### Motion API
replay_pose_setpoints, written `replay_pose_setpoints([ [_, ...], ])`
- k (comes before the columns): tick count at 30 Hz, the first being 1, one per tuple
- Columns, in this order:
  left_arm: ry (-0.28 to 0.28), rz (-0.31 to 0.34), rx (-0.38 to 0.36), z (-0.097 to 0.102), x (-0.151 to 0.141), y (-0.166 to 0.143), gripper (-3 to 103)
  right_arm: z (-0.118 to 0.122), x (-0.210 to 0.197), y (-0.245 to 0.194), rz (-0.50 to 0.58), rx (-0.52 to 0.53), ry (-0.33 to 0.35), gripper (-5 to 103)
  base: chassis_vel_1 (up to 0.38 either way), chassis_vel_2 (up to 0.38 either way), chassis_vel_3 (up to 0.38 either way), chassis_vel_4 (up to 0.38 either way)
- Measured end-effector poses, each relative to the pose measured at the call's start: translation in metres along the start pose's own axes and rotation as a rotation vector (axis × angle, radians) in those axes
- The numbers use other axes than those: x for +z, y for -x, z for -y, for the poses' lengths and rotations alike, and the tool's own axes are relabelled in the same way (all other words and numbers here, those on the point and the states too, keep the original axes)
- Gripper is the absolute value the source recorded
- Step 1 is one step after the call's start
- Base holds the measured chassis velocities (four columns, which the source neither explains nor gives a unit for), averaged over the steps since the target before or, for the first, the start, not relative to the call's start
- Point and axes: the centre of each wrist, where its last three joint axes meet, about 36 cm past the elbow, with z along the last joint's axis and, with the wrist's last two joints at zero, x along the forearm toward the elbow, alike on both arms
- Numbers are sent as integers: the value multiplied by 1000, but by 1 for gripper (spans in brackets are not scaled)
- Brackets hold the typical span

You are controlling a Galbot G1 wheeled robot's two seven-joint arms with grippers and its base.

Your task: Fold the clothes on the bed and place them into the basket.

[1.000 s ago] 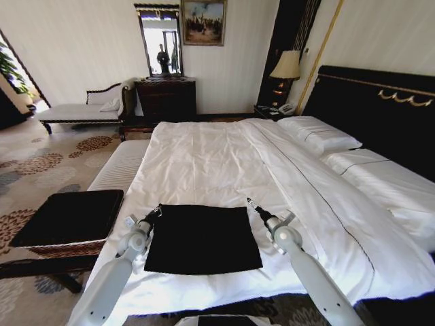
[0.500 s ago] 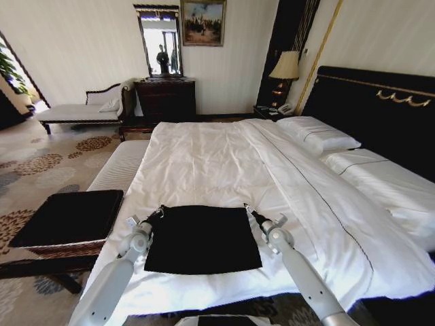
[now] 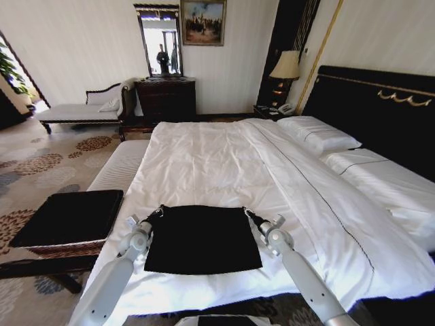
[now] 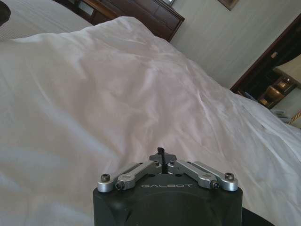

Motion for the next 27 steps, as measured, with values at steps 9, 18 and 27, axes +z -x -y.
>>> replay_pose_setpoints([
  [9, -14, -7, 0, -1, -1, 0, 0, -6, 2, 3, -6, -10, 1, 5, 0, 0, 0, 0],
  [18, 1, 23, 17, 9, -9, -11, 0, -21, -12, -13, 40, -54, -15, 1, 0, 0, 0, 0],
  [27, 50, 161, 126, 52, -62, -56, 0, -79, -50, -71, 191, -189, -142, 1, 0, 0, 0, 0],
])
